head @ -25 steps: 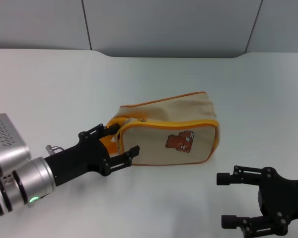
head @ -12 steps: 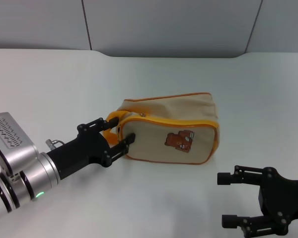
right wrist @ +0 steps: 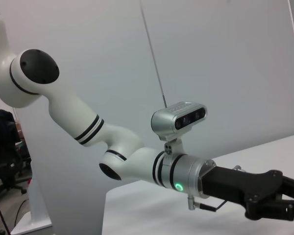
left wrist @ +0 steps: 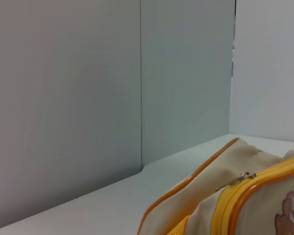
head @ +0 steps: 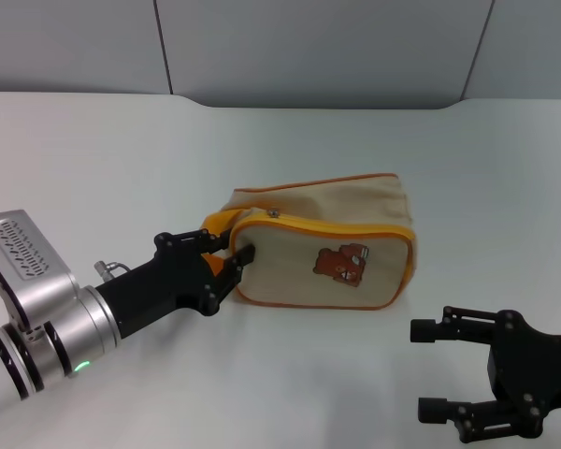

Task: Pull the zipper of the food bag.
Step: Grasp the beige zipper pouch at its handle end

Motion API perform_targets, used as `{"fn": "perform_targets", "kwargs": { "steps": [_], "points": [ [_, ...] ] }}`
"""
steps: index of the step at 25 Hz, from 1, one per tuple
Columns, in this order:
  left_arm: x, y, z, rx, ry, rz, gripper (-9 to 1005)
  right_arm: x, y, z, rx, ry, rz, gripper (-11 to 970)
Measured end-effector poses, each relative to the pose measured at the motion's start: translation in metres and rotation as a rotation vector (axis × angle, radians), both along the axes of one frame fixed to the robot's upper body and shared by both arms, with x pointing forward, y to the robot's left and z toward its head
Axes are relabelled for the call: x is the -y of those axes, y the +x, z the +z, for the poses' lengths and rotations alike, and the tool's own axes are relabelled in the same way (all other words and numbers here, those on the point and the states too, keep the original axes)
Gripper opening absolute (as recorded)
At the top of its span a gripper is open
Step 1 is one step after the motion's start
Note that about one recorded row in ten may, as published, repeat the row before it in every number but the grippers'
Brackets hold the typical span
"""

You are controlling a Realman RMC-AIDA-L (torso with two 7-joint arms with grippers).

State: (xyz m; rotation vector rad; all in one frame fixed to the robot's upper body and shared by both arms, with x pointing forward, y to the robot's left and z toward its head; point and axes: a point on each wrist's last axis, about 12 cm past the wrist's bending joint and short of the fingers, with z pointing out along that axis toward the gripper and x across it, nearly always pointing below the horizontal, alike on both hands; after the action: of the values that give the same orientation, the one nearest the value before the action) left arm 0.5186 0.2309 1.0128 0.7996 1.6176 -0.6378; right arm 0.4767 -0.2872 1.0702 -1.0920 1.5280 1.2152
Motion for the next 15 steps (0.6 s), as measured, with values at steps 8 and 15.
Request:
{"fn": "perform_targets", "kwargs": {
  "steps": [8, 15],
  "points": [
    [0.002, -0.004, 0.005, 0.024, -0.031, -0.042, 233, 0.002, 0.005, 0.010, 0.058, 0.087, -0.068, 839],
    [-0.011, -0.010, 0.012, 0.046, -0.062, -0.090, 179, 0.016, 0.023, 0.030, 0.201, 0.194, -0.260, 840]
  ]
}}
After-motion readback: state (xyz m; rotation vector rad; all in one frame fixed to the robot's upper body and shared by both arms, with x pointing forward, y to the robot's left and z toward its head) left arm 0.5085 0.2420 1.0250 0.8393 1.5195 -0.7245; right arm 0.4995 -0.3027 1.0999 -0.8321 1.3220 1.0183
